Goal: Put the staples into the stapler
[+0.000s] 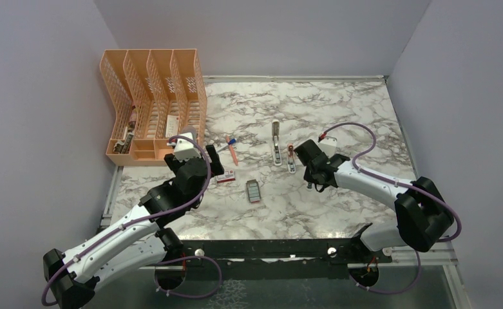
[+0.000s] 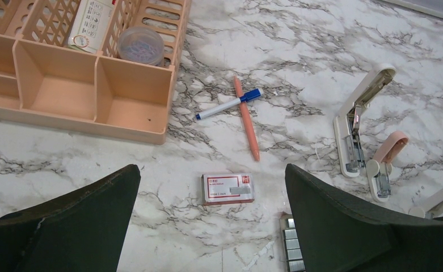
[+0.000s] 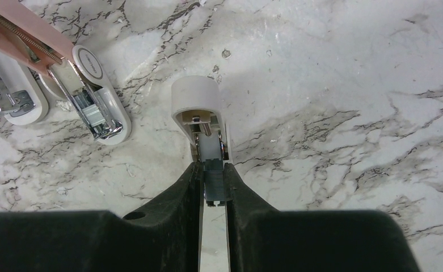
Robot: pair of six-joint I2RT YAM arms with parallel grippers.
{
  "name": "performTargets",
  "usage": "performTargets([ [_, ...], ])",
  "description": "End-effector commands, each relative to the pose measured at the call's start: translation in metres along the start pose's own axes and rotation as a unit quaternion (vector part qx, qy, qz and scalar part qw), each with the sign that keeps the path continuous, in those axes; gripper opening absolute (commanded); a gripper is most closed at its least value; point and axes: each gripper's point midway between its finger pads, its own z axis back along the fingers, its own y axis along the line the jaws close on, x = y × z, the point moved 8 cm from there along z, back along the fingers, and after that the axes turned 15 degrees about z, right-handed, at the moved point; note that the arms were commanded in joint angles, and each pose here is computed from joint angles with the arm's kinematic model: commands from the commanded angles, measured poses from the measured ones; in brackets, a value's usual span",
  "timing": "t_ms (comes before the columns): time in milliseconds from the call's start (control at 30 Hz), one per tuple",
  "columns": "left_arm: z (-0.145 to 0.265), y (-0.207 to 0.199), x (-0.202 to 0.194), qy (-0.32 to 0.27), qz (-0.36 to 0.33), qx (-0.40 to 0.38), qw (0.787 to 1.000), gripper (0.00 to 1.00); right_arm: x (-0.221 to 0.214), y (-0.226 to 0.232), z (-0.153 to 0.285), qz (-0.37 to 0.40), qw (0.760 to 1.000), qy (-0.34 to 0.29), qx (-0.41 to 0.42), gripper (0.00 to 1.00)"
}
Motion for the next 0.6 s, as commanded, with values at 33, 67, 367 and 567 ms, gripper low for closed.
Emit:
performTargets([
  [33, 0.0014, -0.0071, 0.0058, -0.005, 0.009, -0.016, 1.000, 0.99, 0.0023, -0.0014, -0.0053, -0.023, 0.999, -0.025, -0.015, 0.22],
  [67, 0.0015, -0.0072, 0.0064, -0.006, 0.010, -0.016, 1.000, 0.99, 0.0016, -0.0010, -0.0062, -0.023, 0.999, -0.024, -0.014, 0.21],
  [367, 0.0017, -0.0064, 0.0064, -0.007, 0.009, -0.015, 1.000, 0.99, 0.0014, 0.0010, -0.0080, -0.022, 0.999, -0.026, -0.008, 0.22],
  [567, 0.0017, -0.0060, 0.0063, -0.007, 0.009, -0.014, 1.000, 0.99, -0.0012, -0.0005, -0.0104, -0.016, 1.000, -0.021, -0.015, 0.22],
])
